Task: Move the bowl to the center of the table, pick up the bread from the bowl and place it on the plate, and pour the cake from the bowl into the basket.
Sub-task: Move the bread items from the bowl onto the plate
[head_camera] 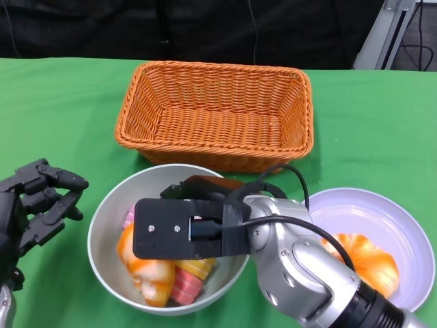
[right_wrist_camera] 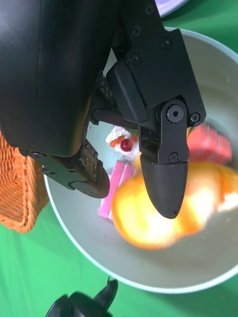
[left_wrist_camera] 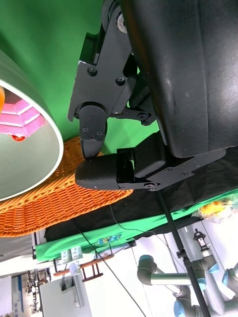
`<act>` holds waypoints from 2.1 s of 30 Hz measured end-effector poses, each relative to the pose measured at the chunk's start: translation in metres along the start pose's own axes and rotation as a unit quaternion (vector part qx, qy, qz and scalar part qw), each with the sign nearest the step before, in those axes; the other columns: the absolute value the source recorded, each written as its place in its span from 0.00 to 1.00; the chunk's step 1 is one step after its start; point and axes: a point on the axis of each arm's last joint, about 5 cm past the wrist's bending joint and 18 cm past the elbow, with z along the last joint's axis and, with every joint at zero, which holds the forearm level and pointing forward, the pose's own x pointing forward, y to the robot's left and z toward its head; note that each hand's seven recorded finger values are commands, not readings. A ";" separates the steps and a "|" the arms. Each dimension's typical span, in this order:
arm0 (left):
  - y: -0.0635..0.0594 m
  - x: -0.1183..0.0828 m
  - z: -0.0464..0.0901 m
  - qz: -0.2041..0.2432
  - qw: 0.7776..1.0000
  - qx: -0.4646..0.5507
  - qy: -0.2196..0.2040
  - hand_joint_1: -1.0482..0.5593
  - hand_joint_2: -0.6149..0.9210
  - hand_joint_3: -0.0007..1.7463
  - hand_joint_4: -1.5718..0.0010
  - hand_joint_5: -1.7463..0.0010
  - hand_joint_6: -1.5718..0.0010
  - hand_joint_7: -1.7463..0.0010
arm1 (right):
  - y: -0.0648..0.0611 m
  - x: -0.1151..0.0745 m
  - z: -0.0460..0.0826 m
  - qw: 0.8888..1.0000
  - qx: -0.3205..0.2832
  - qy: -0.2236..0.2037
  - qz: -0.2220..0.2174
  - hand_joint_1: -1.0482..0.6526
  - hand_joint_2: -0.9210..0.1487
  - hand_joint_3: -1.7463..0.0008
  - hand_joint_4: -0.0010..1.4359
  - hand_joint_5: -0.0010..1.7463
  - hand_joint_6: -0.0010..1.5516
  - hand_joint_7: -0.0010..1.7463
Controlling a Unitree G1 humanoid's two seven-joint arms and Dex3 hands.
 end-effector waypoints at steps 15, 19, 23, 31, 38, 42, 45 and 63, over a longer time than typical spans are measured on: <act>-0.002 0.005 0.001 -0.004 1.000 -0.002 0.005 0.50 0.99 0.14 0.46 0.15 0.44 0.40 | -0.011 -0.014 0.004 1.000 -0.016 -0.013 0.001 0.00 0.00 0.72 0.52 0.43 0.28 0.00; -0.002 0.007 0.001 -0.003 1.000 0.002 0.007 0.50 0.99 0.14 0.46 0.15 0.44 0.41 | -0.012 -0.013 0.006 1.000 -0.024 -0.013 0.009 0.00 0.00 0.68 0.49 0.38 0.25 0.00; -0.002 0.006 0.000 -0.002 1.000 0.000 0.012 0.50 0.99 0.15 0.48 0.18 0.45 0.42 | -0.016 -0.009 0.005 0.999 -0.007 -0.008 0.038 0.00 0.00 0.66 0.39 0.30 0.22 0.00; -0.001 0.004 -0.002 -0.006 1.000 -0.011 0.015 0.50 1.00 0.14 0.48 0.20 0.45 0.44 | -0.019 0.002 0.001 0.996 0.046 0.009 0.077 0.00 0.00 0.61 0.35 0.21 0.13 0.00; -0.001 0.004 -0.002 -0.006 1.000 -0.010 0.016 0.49 1.00 0.14 0.48 0.20 0.44 0.45 | -0.019 0.005 0.001 0.994 0.058 0.005 0.092 0.00 0.00 0.62 0.42 0.21 0.10 0.00; -0.003 0.005 -0.002 -0.001 1.000 0.008 0.020 0.48 1.00 0.14 0.47 0.20 0.43 0.45 | -0.018 0.005 0.001 0.993 0.062 -0.004 0.097 0.00 0.00 0.63 0.43 0.20 0.12 0.01; -0.004 0.005 -0.002 0.001 1.000 0.014 0.019 0.49 1.00 0.15 0.47 0.19 0.43 0.45 | -0.017 0.006 0.001 0.993 0.060 -0.007 0.097 0.00 0.00 0.62 0.44 0.20 0.12 0.01; -0.004 0.005 -0.002 0.005 1.000 0.019 0.021 0.53 1.00 0.16 0.48 0.20 0.44 0.43 | -0.008 0.008 0.014 0.991 -0.081 0.004 0.106 0.00 0.00 0.63 0.45 0.17 0.21 0.04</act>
